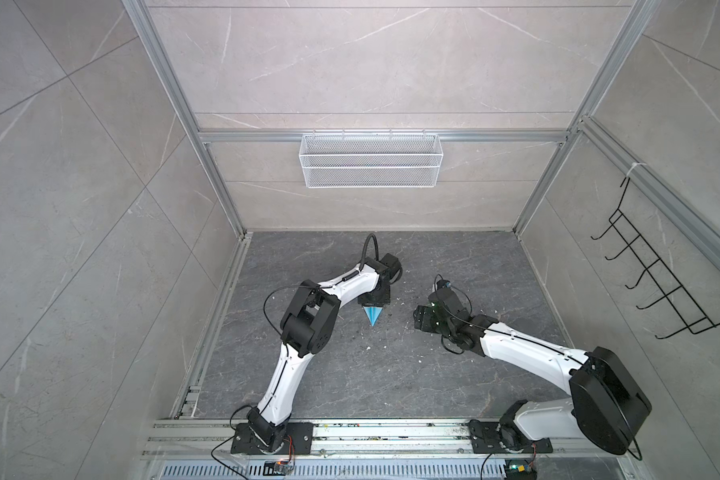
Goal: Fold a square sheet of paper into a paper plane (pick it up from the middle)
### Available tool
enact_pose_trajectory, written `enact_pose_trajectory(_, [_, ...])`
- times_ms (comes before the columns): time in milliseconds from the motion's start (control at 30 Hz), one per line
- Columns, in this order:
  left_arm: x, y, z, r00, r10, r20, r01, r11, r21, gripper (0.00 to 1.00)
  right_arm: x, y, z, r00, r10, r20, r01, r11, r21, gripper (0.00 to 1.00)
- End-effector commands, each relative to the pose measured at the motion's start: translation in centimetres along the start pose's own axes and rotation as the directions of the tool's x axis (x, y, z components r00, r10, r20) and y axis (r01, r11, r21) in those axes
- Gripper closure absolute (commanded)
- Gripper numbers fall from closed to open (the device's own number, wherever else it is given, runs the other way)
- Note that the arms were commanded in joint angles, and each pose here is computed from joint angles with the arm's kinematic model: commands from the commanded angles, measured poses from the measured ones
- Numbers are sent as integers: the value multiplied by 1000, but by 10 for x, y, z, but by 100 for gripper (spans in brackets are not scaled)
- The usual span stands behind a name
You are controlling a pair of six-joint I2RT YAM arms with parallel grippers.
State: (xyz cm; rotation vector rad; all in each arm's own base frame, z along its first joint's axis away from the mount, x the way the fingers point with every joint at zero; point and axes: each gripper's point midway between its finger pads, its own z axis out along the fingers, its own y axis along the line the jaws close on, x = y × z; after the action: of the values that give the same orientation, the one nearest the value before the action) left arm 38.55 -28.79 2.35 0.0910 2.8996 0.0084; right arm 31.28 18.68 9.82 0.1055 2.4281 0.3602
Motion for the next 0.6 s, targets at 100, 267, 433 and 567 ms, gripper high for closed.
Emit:
enact_pose_trajectory(100, [-27,-6,-87,992,-6,124,-10,992,129,48,-68,12,-43,984,-53,169,50,998,22,19])
enact_pose_trajectory(267, [-36,16,-141,970,-41,238,-4,982,187,29,-110,10,-73,958,-81,274,67,996,58,9])
enact_pose_trajectory(433, [-45,64,-189,914,-101,392,32,984,177,22,-144,-8,-102,913,-146,381,78,979,187,1])
enact_pose_trajectory(567, [-48,138,-214,810,-187,556,174,982,76,14,-164,-39,-127,858,-185,479,21,944,328,1])
